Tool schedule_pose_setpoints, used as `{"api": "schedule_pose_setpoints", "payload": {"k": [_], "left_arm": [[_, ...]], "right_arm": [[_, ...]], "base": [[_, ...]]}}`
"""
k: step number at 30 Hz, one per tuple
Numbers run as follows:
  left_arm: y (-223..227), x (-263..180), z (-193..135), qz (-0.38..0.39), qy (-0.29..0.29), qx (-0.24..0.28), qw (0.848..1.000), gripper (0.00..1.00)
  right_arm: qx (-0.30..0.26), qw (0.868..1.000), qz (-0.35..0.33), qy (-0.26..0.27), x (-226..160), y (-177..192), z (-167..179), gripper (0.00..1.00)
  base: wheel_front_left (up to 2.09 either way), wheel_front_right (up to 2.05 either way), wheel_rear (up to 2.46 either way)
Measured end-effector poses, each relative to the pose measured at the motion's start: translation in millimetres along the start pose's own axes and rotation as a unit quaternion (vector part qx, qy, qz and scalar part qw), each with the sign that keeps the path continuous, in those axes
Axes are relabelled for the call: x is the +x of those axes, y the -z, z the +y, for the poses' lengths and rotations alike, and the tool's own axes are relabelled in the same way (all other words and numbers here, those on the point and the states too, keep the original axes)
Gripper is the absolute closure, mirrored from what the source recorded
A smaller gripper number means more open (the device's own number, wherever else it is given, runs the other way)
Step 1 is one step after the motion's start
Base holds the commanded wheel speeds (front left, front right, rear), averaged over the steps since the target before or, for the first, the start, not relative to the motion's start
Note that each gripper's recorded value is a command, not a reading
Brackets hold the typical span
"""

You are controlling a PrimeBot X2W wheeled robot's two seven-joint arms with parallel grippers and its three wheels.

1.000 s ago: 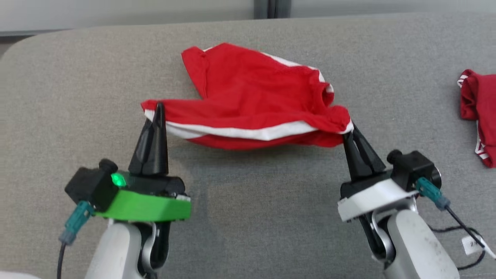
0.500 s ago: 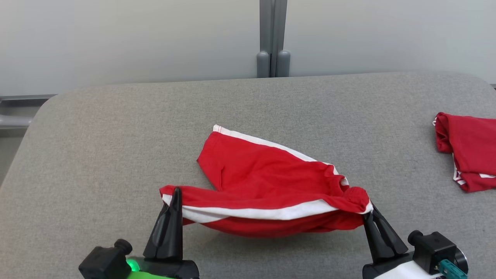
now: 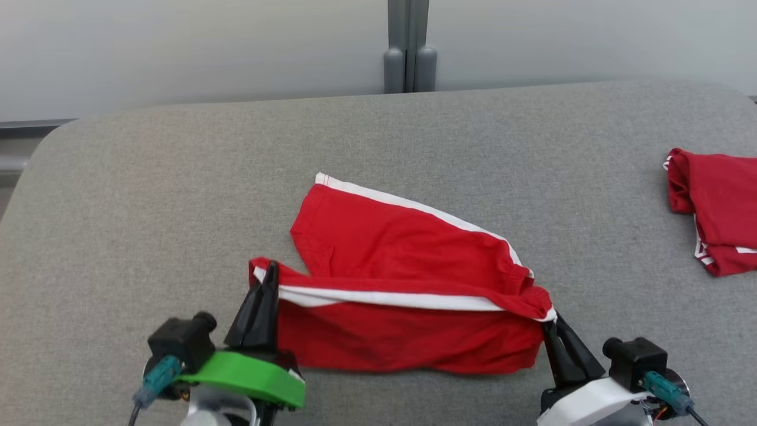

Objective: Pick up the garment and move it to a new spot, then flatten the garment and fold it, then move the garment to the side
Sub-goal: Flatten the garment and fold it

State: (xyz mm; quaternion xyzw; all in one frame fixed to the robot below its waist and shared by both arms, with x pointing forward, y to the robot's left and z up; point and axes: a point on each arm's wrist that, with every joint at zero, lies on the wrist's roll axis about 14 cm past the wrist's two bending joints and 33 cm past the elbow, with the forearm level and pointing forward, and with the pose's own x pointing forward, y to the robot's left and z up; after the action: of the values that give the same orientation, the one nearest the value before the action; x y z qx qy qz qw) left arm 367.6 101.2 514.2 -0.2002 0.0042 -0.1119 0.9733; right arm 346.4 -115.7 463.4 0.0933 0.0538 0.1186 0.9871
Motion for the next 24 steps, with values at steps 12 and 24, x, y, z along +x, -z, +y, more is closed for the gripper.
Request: {"api": "schedule_pose_setpoints", "payload": {"k": [12, 24], "left_arm": [[27, 100, 14, 0.06, 0.023, 0.066, 0.996, 1.0], [90, 160, 39, 0.15, -0.006, 0.087, 0.985, 1.0]], "right_arm": [[0.039, 0.999, 0.008, 0.012, 50, 11, -16, 1.0], [0.051, 0.998, 0.037, 0.032, 90, 35, -41, 1.0]], "base": [[0.0, 0.0, 0.0], [0.0, 0.0, 0.0]]}}
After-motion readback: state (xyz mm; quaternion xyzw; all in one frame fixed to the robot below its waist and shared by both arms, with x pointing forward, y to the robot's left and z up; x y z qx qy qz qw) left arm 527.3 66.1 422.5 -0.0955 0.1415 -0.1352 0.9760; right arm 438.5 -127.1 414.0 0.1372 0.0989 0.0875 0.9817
